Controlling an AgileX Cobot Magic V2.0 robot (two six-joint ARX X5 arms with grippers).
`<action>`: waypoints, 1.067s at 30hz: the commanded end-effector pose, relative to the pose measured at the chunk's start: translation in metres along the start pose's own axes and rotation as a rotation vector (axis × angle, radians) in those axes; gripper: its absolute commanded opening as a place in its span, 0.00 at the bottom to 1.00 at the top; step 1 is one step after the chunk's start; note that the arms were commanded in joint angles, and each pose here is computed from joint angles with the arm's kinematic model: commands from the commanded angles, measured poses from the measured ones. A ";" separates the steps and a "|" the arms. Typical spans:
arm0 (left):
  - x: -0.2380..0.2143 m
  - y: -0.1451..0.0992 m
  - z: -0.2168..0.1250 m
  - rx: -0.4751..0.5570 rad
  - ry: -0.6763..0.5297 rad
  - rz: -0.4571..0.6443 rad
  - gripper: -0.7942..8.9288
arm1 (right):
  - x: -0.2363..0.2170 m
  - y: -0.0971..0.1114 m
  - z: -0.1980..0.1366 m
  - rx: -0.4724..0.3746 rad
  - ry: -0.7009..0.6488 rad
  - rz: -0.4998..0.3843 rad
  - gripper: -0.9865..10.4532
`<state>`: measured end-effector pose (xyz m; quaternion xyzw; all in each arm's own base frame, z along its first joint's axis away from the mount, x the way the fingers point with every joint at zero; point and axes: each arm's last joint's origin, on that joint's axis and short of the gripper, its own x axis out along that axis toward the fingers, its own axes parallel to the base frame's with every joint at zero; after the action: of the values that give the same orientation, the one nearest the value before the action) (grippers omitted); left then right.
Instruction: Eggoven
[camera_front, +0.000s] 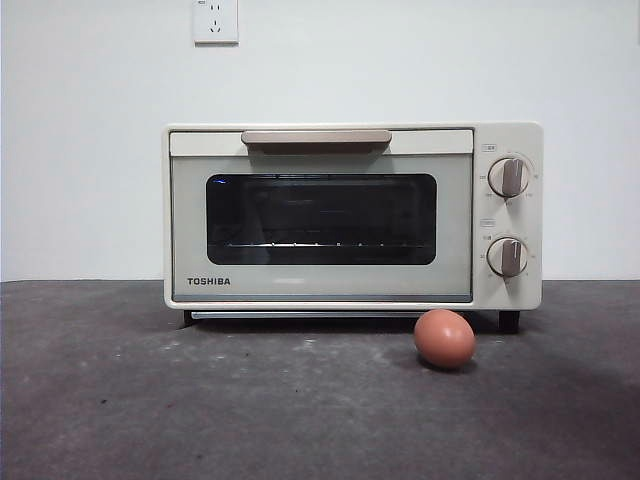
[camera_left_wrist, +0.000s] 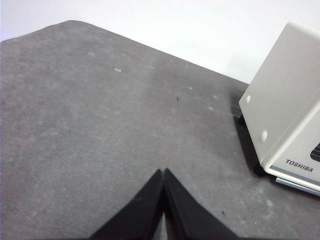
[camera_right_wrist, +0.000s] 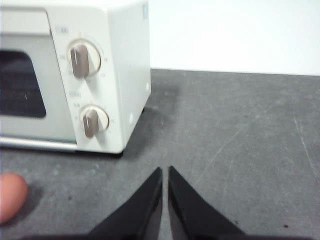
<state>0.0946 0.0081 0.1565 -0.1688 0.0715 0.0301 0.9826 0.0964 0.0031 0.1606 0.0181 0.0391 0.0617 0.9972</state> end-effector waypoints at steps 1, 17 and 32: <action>0.002 0.003 -0.007 -0.033 0.023 0.006 0.09 | 0.000 0.000 0.000 0.086 -0.011 0.001 0.09; -0.015 -0.021 0.034 -0.124 0.055 -0.282 0.09 | -0.016 0.006 0.041 0.370 0.004 0.086 0.09; -0.031 -0.064 0.120 -0.010 0.293 -0.536 0.09 | -0.023 0.018 0.127 0.236 0.289 0.318 0.09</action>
<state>0.0846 -0.0119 0.2879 -0.2113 0.1697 -0.2441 0.9311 0.0809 0.0136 0.2815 0.1635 0.1902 0.1960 0.9480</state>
